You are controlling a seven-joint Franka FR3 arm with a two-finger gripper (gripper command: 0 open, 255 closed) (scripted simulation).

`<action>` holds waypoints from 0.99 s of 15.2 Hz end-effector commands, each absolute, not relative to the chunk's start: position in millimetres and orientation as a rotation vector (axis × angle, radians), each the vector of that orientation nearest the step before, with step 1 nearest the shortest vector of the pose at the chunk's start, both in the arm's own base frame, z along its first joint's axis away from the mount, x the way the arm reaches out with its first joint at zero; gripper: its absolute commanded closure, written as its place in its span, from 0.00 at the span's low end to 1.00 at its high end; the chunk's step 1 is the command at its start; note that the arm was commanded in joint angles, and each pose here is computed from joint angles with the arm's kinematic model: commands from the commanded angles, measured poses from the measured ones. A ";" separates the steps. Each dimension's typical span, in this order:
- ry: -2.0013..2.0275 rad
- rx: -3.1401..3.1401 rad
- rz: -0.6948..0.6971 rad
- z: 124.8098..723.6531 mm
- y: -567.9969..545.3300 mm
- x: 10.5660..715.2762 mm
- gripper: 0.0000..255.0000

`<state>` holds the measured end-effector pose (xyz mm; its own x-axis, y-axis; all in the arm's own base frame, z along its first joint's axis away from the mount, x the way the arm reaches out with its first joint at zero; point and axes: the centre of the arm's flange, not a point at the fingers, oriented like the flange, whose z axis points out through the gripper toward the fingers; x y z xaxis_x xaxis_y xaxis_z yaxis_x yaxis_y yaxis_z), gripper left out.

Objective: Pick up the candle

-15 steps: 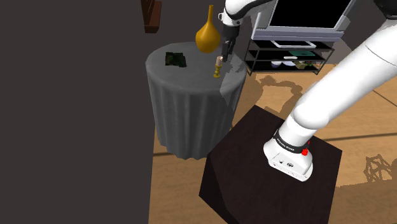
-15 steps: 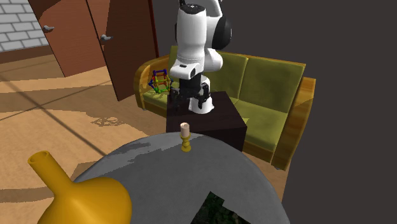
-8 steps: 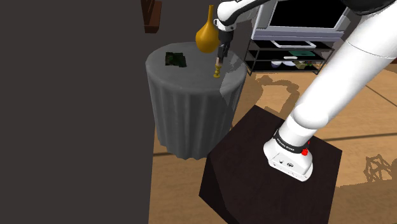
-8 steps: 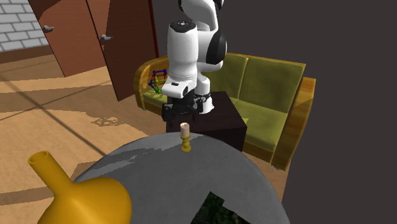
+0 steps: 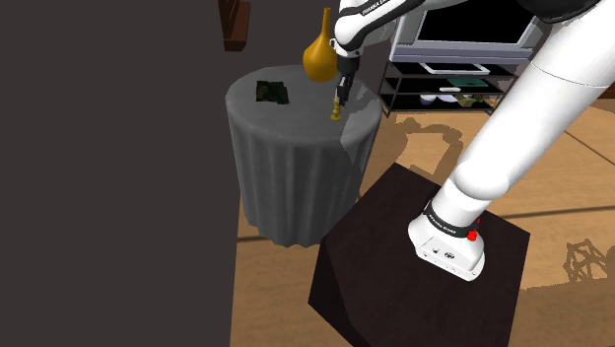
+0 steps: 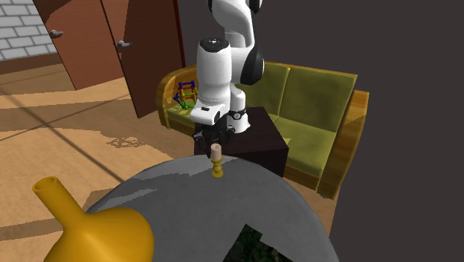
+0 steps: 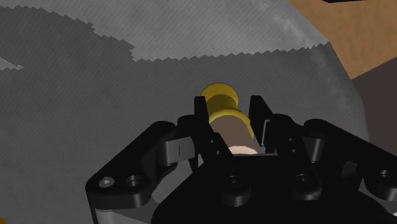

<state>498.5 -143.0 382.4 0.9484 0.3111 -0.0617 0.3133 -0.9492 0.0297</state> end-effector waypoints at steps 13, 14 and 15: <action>0.491 3.062 -0.088 408.5 -142.8 498.6 1.00; 0.491 3.062 -0.088 413.8 -142.8 498.6 1.00; 0.491 3.062 -0.088 419.1 -142.8 498.6 1.00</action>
<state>498.8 -143.5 413.6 0.9483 0.3112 -0.0615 0.3134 -0.9492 0.0296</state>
